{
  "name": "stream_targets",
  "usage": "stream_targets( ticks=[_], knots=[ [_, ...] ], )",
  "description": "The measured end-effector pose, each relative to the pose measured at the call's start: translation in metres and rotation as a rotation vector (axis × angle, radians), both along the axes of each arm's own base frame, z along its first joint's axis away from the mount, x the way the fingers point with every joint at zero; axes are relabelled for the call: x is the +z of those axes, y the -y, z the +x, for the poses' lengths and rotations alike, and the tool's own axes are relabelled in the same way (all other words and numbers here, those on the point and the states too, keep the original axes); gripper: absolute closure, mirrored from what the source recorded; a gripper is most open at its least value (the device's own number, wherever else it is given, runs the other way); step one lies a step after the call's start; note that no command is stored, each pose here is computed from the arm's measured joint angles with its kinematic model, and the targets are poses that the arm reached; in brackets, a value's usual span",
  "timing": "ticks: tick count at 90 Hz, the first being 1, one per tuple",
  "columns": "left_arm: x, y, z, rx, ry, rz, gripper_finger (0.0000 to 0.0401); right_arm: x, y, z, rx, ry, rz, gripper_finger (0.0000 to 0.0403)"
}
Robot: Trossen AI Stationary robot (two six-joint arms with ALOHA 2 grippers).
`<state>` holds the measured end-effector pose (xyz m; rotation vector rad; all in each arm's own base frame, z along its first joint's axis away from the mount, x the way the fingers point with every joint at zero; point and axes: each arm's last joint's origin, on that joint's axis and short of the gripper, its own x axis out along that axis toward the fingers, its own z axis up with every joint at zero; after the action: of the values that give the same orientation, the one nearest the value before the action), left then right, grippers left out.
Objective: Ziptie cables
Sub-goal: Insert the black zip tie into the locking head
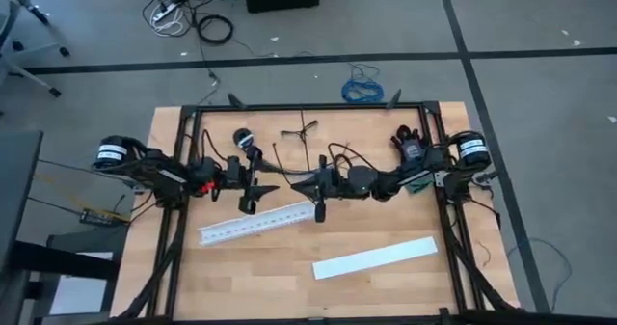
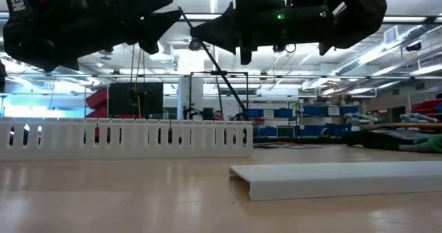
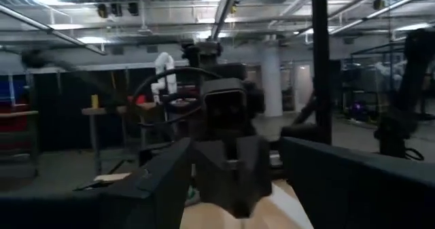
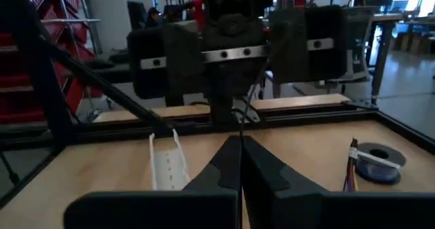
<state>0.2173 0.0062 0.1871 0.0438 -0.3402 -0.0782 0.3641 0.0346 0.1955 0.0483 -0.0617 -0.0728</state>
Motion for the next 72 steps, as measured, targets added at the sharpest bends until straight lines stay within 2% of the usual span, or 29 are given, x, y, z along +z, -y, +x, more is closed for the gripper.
stream_targets(
  ticks=[14,26,37,72],
  knots=[
    [-0.001,0.000,0.000,-0.001,-0.013,-0.024,0.0183,0.001,-0.006,-0.001,0.016,0.011,-0.042,0.0403],
    [-0.006,0.000,0.002,-0.004,-0.068,-0.034,0.0183,0.002,-0.007,-0.001,-0.018,0.011,-0.094,0.0403],
    [-0.006,0.000,0.002,-0.016,-0.073,-0.052,0.0183,0.001,-0.006,-0.001,-0.020,0.007,-0.095,0.0403],
    [0.004,0.002,0.001,-0.094,0.004,-0.076,0.0183,-0.001,-0.006,-0.001,-0.023,-0.016,-0.105,0.0403]
  ],
)
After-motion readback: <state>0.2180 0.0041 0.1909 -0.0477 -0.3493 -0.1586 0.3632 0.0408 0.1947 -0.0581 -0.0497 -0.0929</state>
